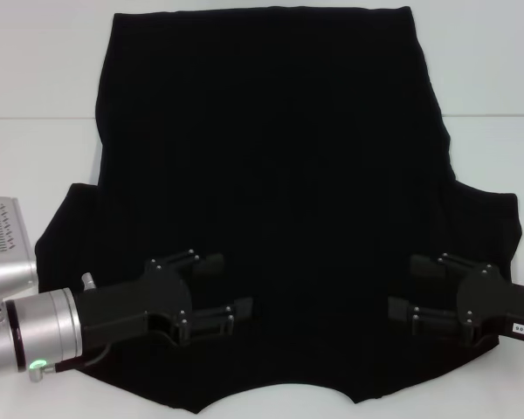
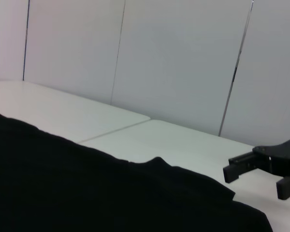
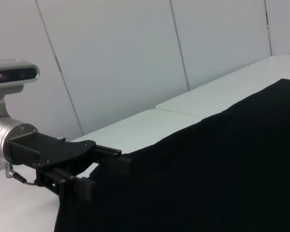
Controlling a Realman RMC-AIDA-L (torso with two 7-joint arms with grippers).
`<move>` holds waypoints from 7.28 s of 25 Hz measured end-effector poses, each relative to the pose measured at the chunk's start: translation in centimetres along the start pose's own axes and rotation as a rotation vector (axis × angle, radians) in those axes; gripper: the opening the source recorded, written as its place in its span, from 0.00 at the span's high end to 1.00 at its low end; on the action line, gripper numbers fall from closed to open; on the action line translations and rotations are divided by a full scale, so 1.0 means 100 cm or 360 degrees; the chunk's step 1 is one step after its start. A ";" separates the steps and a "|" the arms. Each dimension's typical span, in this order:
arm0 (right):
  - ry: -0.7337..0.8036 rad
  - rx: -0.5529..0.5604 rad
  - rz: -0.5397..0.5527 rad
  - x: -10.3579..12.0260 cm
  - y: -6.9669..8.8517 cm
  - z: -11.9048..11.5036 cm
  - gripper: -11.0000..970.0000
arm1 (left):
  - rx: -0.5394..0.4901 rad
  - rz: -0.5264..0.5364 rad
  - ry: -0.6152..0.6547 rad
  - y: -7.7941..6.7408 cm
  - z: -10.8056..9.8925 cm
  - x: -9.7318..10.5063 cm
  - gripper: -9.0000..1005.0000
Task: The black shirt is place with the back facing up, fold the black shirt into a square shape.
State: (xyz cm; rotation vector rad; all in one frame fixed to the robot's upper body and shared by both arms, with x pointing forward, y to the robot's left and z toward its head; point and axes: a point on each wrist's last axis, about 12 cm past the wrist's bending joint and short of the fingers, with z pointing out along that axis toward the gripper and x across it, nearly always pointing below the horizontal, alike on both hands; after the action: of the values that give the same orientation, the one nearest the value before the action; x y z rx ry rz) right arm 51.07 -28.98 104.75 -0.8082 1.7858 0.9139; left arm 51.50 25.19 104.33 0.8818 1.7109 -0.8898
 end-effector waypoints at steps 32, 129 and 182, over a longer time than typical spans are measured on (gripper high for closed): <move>-0.0241 0.0432 0.1081 -0.063 -0.073 -0.024 0.07 | -0.0333 -0.1172 -0.0188 0.056 -0.057 -0.039 0.20; -0.0078 0.0359 0.1410 -0.131 -0.095 -0.066 0.08 | -0.1139 -0.1500 0.0362 0.113 -0.140 -0.066 0.94; 0.0105 0.0416 0.1415 -0.116 -0.093 -0.073 0.12 | -0.0451 -0.0934 0.0725 0.073 -0.060 -0.102 0.68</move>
State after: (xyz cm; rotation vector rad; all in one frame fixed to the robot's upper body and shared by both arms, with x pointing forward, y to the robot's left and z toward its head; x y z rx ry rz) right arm 59.53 -38.32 115.43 0.1745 2.2935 1.1608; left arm 58.00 32.26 114.43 0.4029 2.4954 -0.8195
